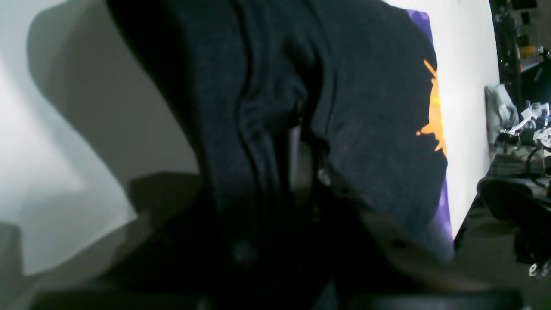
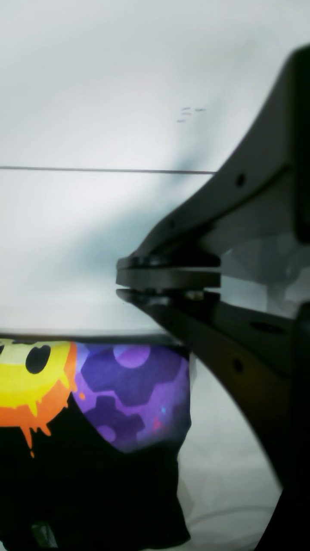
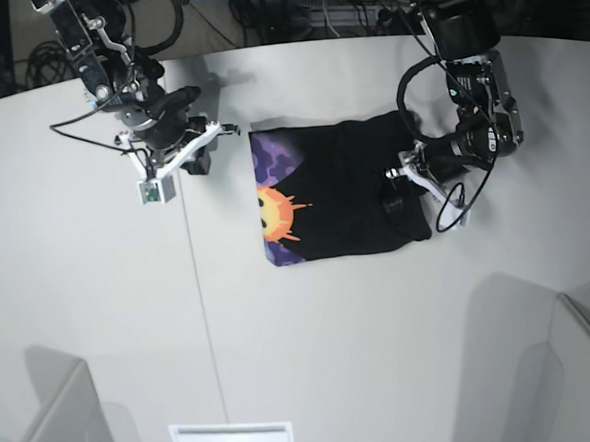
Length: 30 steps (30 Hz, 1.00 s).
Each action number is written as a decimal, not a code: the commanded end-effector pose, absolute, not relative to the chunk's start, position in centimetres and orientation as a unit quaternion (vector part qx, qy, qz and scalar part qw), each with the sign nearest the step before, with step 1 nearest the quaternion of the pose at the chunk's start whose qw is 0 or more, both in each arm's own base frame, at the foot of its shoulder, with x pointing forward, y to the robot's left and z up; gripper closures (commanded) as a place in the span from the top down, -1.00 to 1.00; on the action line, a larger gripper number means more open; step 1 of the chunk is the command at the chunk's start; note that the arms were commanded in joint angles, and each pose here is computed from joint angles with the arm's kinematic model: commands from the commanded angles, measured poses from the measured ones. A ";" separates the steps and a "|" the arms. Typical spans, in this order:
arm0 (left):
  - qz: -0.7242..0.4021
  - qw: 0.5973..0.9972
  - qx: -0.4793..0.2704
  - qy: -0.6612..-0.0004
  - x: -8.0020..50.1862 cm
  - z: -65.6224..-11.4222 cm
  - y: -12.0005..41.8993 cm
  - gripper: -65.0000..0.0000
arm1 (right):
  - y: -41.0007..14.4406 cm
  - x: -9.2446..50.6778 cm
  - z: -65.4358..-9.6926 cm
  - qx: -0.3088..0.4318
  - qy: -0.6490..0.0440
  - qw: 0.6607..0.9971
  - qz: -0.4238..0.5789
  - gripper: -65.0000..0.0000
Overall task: Fold the T-shirt properly
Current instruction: 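Rotate and drag the bundle with the left gripper to square it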
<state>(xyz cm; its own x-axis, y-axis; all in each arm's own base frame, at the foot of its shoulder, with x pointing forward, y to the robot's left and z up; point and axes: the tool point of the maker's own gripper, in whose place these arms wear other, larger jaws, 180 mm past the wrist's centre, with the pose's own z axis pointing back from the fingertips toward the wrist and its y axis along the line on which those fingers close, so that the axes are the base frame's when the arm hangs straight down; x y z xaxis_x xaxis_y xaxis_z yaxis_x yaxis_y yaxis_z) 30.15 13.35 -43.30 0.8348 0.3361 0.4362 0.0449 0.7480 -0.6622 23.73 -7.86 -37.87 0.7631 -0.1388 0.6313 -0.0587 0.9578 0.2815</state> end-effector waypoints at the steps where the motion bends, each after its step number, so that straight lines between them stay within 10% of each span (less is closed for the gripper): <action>1: 0.070 0.904 -0.325 -0.268 30.3 -43.4 14.2 -1.00 | -8.6 24.7 -36.9 0.139 -0.366 0.920 -0.025 -1.00; 15: -0.240 0.925 -0.230 -0.184 31.7 -42.4 10.4 -1.00 | -14.6 23.7 -37.6 0.094 -0.365 0.916 -0.136 -1.00; 30: -0.553 0.786 -0.194 -0.197 32.0 -40.7 -0.9 -1.00 | -20.9 18.3 -39.7 0.028 -0.329 0.909 -0.255 -1.00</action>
